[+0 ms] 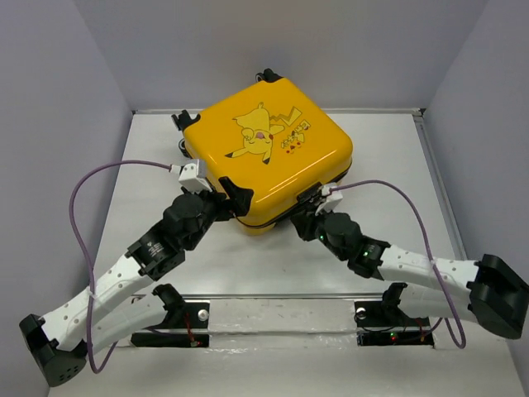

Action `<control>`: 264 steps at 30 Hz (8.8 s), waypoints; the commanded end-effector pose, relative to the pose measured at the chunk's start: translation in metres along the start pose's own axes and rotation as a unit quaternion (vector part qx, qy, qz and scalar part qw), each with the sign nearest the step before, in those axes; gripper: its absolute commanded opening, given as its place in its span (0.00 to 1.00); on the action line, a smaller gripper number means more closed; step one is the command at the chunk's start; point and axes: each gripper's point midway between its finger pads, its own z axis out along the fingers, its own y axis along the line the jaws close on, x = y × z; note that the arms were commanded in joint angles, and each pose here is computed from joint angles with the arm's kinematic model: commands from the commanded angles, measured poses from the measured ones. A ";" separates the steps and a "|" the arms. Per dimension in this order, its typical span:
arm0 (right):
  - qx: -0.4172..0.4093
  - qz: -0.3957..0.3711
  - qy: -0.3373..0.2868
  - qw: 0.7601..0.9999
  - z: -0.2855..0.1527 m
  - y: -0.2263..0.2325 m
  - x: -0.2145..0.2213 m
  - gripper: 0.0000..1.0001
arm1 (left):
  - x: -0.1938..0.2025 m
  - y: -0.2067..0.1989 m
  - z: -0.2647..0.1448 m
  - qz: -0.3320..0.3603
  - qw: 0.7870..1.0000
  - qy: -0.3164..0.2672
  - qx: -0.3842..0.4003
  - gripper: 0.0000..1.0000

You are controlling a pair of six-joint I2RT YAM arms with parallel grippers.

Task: Pack the luggage

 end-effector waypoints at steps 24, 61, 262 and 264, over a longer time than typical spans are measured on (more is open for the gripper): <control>0.028 -0.072 -0.096 0.992 0.022 -0.099 -0.070 0.44 | 0.017 0.048 -0.014 0.022 0.998 0.024 -0.050 0.99; -0.114 0.029 -0.168 0.979 -0.010 -0.044 -0.094 0.13 | 0.020 0.015 0.009 -0.004 1.000 0.015 0.026 0.99; -0.156 -0.004 0.041 0.987 -0.057 0.076 0.078 0.07 | -0.128 0.200 0.189 -0.212 0.974 -0.025 -0.075 0.06; -0.152 0.002 0.037 0.988 -0.052 0.073 0.070 0.07 | -0.138 0.204 0.171 -0.207 0.974 -0.051 -0.080 0.06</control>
